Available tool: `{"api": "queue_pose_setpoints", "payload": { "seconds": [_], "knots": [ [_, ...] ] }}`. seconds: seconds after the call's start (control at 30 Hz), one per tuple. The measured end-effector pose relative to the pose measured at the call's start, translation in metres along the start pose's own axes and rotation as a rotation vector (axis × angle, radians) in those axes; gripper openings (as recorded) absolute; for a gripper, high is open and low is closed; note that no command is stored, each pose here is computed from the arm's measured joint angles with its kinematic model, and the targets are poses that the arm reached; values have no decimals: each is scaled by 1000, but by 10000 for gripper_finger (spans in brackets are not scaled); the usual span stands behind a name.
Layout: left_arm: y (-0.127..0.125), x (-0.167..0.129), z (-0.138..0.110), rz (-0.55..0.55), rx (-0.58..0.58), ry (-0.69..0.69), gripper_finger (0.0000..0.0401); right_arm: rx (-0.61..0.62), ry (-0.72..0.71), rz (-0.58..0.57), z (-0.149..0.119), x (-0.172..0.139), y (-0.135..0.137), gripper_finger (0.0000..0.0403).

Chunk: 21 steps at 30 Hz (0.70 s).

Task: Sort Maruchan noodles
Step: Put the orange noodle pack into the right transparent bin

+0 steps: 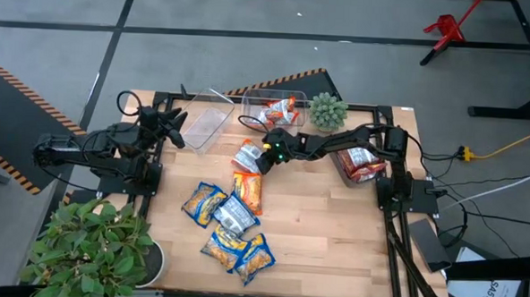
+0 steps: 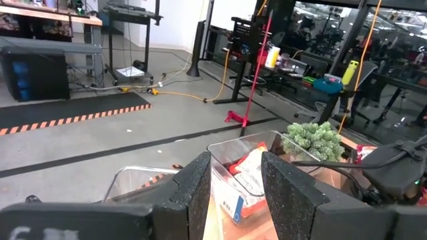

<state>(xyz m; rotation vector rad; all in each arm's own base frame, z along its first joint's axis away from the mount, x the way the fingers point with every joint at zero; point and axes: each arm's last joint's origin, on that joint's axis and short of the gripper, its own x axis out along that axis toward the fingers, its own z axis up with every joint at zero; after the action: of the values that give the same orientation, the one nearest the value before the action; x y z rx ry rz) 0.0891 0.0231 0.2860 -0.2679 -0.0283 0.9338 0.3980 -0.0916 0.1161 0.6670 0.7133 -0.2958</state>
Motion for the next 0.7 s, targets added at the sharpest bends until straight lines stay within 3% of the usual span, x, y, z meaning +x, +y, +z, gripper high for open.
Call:
{"api": "queue_pose_setpoints", "payload": {
  "seconds": [0.13, 0.43, 0.7],
  "knots": [
    [0, 0, 0, 0, 1, 0, 127, 1, 23, 38, 2, 0, 3, 35],
    [0, 0, 0, 0, 1, 0, 127, -34, -6, 64, 47, -10, 26, 34],
    [0, 0, -1, 2, 8, 5, 127, -142, -64, 6, 123, -54, 54, 33]
  ]
}}
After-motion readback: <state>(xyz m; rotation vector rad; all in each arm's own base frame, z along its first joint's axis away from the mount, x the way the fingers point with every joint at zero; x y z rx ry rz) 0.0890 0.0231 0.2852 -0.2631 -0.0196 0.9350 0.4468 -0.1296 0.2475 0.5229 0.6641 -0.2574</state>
